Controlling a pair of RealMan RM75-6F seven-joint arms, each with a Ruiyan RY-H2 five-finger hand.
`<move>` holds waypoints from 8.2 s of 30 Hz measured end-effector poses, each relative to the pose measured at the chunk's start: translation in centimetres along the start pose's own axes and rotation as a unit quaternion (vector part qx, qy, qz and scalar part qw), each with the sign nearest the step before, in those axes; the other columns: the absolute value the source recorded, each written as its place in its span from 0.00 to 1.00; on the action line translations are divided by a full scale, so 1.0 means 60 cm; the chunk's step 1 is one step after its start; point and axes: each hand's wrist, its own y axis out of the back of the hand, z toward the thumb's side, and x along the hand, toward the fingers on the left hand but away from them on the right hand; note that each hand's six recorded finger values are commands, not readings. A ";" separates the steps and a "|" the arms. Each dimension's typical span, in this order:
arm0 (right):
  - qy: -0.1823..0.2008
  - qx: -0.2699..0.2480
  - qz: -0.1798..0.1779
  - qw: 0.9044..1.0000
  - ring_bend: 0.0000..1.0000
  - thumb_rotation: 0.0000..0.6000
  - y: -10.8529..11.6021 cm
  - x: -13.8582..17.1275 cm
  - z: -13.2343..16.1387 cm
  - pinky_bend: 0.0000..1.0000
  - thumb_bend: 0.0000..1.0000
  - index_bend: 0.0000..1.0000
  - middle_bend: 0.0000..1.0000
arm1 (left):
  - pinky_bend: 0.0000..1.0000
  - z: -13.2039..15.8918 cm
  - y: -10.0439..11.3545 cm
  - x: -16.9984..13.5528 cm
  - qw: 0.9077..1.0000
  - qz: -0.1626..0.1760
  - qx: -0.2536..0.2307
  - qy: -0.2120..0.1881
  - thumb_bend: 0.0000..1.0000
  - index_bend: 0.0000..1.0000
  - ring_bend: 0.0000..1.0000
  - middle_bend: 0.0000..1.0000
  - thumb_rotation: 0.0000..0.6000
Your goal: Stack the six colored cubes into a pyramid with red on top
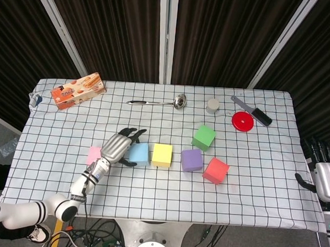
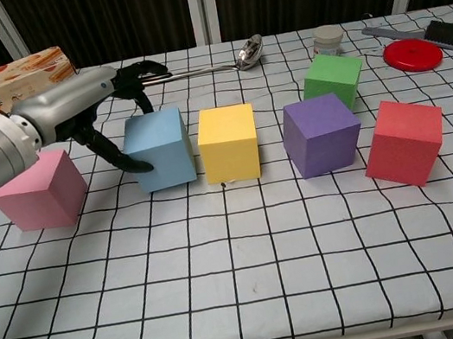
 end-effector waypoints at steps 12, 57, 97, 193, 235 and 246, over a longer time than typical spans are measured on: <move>0.006 0.003 0.007 1.000 0.00 1.00 0.000 0.006 0.004 0.00 0.21 0.00 0.00 | 0.13 -0.007 -0.011 0.008 1.000 0.001 0.003 -0.004 0.17 0.06 0.11 0.53 1.00; -0.001 0.006 0.019 1.000 0.00 1.00 -0.016 0.007 -0.002 0.00 0.21 0.00 0.00 | 0.13 0.007 -0.028 0.033 1.000 -0.006 -0.004 -0.009 0.17 0.06 0.11 0.53 1.00; -0.004 0.005 0.017 1.000 0.00 1.00 -0.017 0.010 -0.005 0.00 0.21 0.00 0.00 | 0.11 0.003 -0.041 0.039 1.000 -0.015 -0.017 -0.004 0.07 0.05 0.09 0.23 1.00; 0.280 0.006 0.217 0.935 0.02 1.00 -0.197 -0.183 0.519 0.00 0.30 0.00 0.52 | 0.07 -0.346 0.121 -0.398 0.965 0.094 0.031 0.243 0.00 0.04 0.00 0.02 1.00; 0.284 0.019 0.231 0.930 0.00 1.00 -0.212 -0.186 0.541 0.00 0.10 0.00 0.16 | 0.07 -0.355 0.116 -0.407 0.964 0.092 0.019 0.248 0.00 0.04 0.00 0.03 1.00; 0.293 0.002 0.213 0.932 0.00 1.00 -0.172 -0.182 0.541 0.00 0.10 0.00 0.14 | 0.07 -0.342 0.119 -0.400 0.967 0.094 0.015 0.236 0.00 0.04 0.00 0.02 1.00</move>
